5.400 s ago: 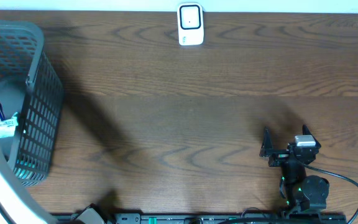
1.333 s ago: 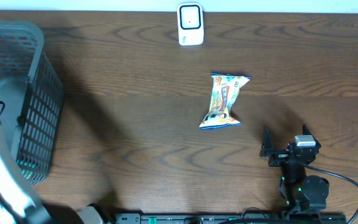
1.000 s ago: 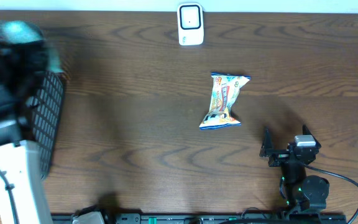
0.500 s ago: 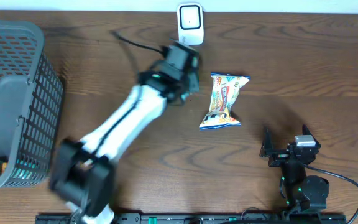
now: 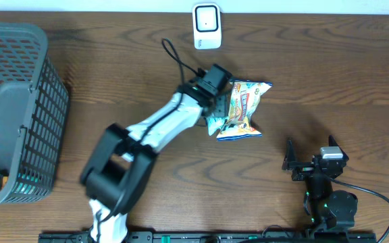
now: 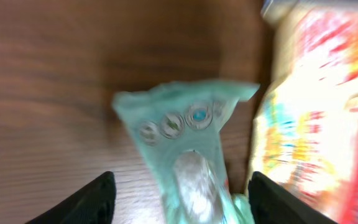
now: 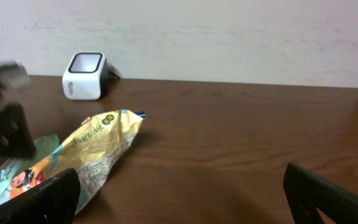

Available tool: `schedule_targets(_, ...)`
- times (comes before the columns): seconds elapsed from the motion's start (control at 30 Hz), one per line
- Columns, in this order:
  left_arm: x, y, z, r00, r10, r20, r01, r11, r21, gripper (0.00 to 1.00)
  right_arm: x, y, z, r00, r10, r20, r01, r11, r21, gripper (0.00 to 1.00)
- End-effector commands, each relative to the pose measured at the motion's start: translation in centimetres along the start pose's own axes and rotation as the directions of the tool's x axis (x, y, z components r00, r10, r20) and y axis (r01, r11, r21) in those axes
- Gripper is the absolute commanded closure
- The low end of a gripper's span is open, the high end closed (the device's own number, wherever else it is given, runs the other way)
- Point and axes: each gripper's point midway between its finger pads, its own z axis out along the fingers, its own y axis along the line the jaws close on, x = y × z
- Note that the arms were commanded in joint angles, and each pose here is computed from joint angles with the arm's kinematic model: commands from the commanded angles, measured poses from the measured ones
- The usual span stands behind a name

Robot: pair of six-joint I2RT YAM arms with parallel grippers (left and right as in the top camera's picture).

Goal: Scan the item barcode

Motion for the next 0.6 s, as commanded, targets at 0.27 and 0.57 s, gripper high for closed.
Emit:
schedule_targets(0.27, -12.1, 18.7, -30.9, 0.736, -0.174, 0.655, 0.303, 0.949, -0.087, 0.20, 0.0, -0.2, 0.0, 1.000, 0.007, 0.000, -0.007, 1.000, 0.008, 0.01)
schedule_targets(0.57, -3.5, 40.1, -39.2, 0.370, -0.442, 0.817, 0.871, 0.470, -0.140, 0.17, 0.0, -0.2, 0.0, 1.000, 0.006, 0.000, -0.006, 1.000, 0.008, 0.01)
